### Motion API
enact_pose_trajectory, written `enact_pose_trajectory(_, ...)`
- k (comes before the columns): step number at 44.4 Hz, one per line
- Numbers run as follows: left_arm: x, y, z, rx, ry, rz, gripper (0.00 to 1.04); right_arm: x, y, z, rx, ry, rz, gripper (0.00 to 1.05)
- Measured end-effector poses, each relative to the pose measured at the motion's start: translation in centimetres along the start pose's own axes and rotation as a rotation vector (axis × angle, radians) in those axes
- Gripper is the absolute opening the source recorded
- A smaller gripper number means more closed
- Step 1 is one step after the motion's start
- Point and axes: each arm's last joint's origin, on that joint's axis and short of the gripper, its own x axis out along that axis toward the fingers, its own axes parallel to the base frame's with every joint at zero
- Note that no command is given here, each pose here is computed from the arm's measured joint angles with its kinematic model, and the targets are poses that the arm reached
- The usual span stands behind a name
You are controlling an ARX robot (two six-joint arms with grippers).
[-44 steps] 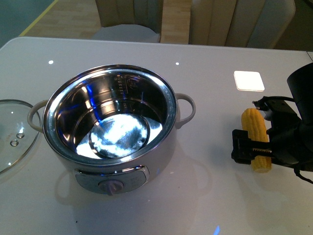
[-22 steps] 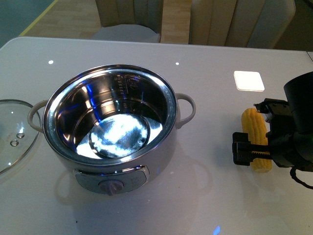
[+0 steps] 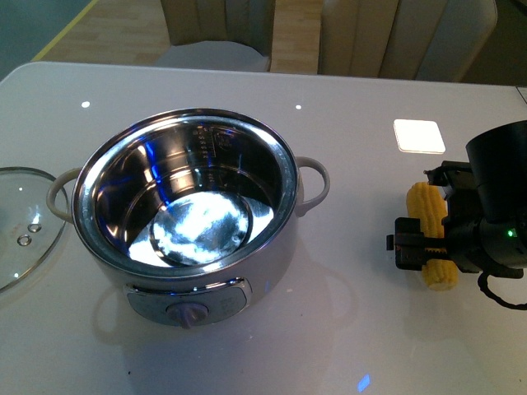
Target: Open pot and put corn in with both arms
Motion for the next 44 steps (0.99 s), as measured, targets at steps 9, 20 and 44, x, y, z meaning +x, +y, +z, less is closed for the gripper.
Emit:
enact_pose_trajectory(9,0.0,0.0,0.0,0.0,0.0,0.0,0.98,0.0,0.0,0.0,-0.002,0.001,0.002,0.4)
enact_pose_trajectory(20,0.0,0.0,0.0,0.0,0.0,0.0,0.98,-1.4,-0.2,-1.1,-0.02,0.028,0.06,0.26)
enact_pose_trajectory(44,0.0,0.0,0.0,0.0,0.0,0.0,0.98,-16.6,-1.2,0.3,-0.038,-0.162,0.332,0.22)
